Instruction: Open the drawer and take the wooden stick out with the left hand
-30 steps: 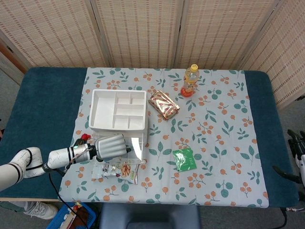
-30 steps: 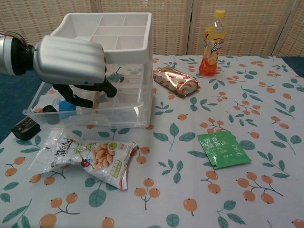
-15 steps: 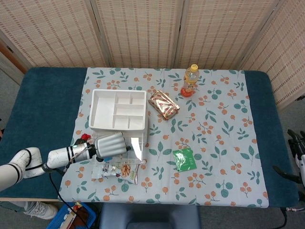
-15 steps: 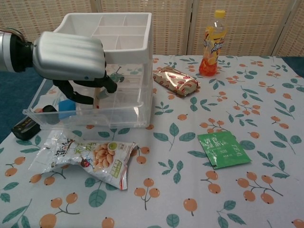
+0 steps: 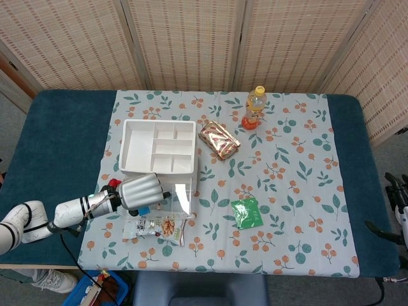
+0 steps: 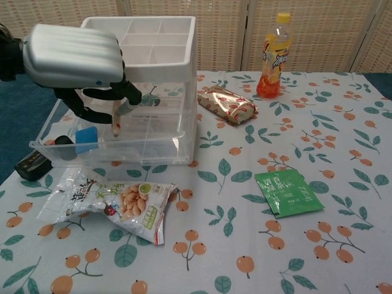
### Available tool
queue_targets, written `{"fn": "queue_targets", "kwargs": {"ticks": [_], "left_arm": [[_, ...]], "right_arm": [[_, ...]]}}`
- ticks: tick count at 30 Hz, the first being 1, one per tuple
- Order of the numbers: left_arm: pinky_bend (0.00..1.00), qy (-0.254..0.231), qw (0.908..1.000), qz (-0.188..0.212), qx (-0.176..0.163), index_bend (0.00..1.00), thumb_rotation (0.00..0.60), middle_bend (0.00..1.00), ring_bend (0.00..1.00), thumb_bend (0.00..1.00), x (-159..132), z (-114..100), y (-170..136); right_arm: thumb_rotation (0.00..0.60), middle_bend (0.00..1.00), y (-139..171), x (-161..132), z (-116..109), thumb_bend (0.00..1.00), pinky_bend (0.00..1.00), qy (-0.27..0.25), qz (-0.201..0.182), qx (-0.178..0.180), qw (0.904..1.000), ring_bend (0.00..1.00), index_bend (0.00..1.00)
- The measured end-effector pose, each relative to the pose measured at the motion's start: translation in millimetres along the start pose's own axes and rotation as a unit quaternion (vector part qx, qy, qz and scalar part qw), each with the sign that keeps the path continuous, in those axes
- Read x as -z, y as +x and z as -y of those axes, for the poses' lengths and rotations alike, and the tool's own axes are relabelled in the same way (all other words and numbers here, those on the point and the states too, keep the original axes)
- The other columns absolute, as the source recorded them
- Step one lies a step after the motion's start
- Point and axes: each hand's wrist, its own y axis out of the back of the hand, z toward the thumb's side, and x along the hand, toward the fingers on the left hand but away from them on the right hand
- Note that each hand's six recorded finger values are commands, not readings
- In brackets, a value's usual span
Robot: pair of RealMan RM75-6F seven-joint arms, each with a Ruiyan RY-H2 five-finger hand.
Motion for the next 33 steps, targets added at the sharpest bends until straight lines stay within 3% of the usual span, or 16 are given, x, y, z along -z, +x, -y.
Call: {"fn": "queue_targets", "kwargs": {"ticks": [16, 25, 33], "left_arm": [[1.0, -0.029, 0.9963, -0.075, -0.03, 0.63, 0.6, 0.88, 1.0, 0.34, 7, -24, -59], [1.0, -0.04, 0.9898, -0.137, -0.005, 0.63, 0.6, 0.88, 1.0, 0.34, 10, -10, -103], [1.0, -0.039, 0.9873, -0.152, 0.025, 0.63, 0.6, 0.88, 1.0, 0.34, -11, 8, -130]], "right_arm": [[0.6, 0.13, -2, -2, 1, 0.11, 0.13, -0.005, -0.01, 0.001, 0.9999, 0.08, 0.0], [0.6, 0.13, -4, -3, 0, 0.11, 0.13, -0.007, -0.014, 0.001, 0.9999, 0.08, 0.0], [0.6, 0.13, -6, -7, 1, 0.11, 0.13, -0.008, -0.021, -0.001, 0.9997, 0.08, 0.0]]}}
